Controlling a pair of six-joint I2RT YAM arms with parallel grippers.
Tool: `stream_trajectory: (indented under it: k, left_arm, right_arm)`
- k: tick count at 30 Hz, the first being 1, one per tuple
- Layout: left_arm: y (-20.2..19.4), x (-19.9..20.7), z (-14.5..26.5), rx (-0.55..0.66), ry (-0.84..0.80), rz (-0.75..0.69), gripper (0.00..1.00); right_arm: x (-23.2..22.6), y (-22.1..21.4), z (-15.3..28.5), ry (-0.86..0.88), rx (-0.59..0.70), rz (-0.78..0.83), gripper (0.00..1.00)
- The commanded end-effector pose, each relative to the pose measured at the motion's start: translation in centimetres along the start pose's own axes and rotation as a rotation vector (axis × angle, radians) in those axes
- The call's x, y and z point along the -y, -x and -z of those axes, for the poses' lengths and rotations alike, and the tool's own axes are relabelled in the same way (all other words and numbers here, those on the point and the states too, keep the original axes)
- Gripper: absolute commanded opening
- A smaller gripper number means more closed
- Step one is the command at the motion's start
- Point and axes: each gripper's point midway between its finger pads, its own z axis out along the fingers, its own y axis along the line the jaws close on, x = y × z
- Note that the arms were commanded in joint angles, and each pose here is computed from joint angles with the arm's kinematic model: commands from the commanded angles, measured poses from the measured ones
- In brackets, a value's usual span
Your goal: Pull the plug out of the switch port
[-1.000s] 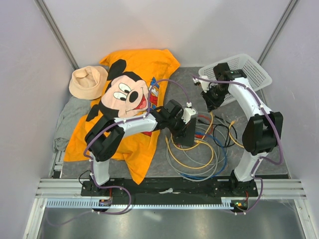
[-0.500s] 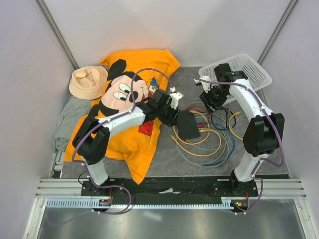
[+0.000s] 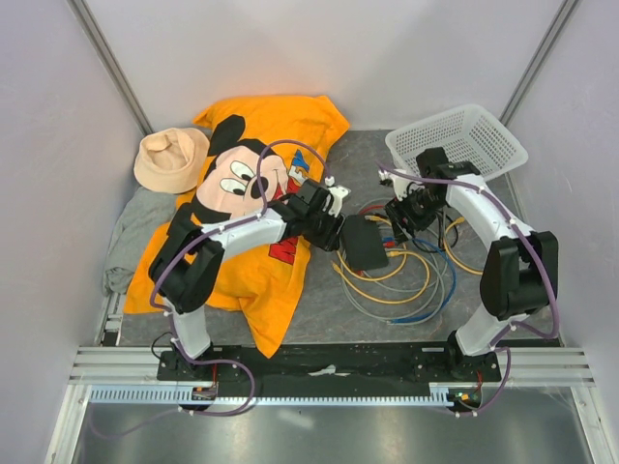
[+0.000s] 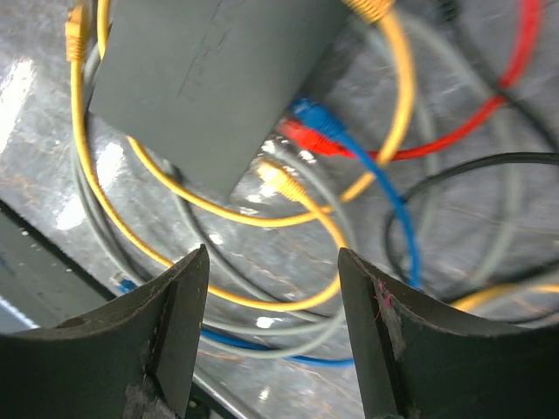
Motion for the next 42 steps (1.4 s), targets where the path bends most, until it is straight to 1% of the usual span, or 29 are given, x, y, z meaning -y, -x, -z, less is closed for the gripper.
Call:
stream_trajectory:
  k: [1, 5, 8, 11, 13, 18, 21, 22, 24, 27, 28, 30, 31, 37, 42]
  left_arm:
    - [0.5, -0.5, -1.3, 0.001, 0.014, 0.075, 0.57]
    - [0.8, -1.4, -2.4, -0.005, 0.029, 0.127, 0.56]
    - [1.2, -1.0, -3.2, -0.005, -0.026, 0.17, 0.54]
    - [1.3, 0.1, -3.6, -0.009, -0.107, 0.185, 0.49]
    - [1.3, 1.6, -3.4, -0.016, -0.205, 0.168, 0.46]
    - [0.9, 4.3, -2.4, -0.022, -0.391, 0.136, 0.43]
    - [0.9, 4.0, -2.7, -0.024, -0.375, 0.137, 0.39]
    - [1.0, 3.8, -2.7, -0.023, -0.362, 0.135, 0.36]
    - [0.7, 3.2, -2.9, -0.029, -0.329, 0.124, 0.35]
    - [0.3, 2.8, -2.6, -0.031, -0.31, 0.104, 0.31]
    - [-0.1, 2.8, -2.3, -0.038, -0.309, 0.102, 0.28]
    - [-0.8, 2.7, -2.1, -0.046, -0.302, 0.097, 0.24]
    - [-0.5, 2.8, -1.6, -0.035, -0.303, 0.089, 0.23]
    - [-0.7, 2.8, 0.5, -0.01, -0.286, 0.036, 0.23]
    - [-1.1, 2.8, 2.2, 0.011, -0.272, -0.004, 0.24]
  right_arm:
    - [-1.6, 0.7, -0.4, 0.077, 0.067, -0.031, 0.69]
    - [-1.6, 0.4, -0.3, 0.068, 0.063, -0.034, 0.69]
    - [-1.7, 0.2, -0.2, 0.061, 0.06, -0.032, 0.69]
    - [-1.7, -0.3, -0.4, 0.062, 0.047, -0.04, 0.69]
    - [-1.8, -0.6, -0.6, 0.065, 0.039, -0.042, 0.69]
    - [-1.7, -0.4, -0.9, 0.07, 0.04, -0.049, 0.7]
    - [-1.5, -0.4, -1.2, 0.072, 0.033, -0.052, 0.7]
    - [-1.2, -0.4, -1.5, 0.069, 0.028, -0.055, 0.7]
    - [-1.1, -0.2, -1.8, 0.066, 0.037, -0.056, 0.69]
    - [-1.0, 1.2, -2.7, 0.103, 0.068, -0.09, 0.69]
    - [-0.7, 1.3, -3.6, 0.122, 0.055, -0.108, 0.68]
    - [-0.5, 2.6, -4.0, 0.141, 0.078, -0.127, 0.68]
    - [-0.3, 2.6, -4.8, 0.155, 0.066, -0.141, 0.68]
    - [-0.1, 4.2, -6.4, 0.206, 0.066, -0.149, 0.67]
    - [0.3, 5.3, -7.4, 0.189, 0.062, -0.13, 0.67]
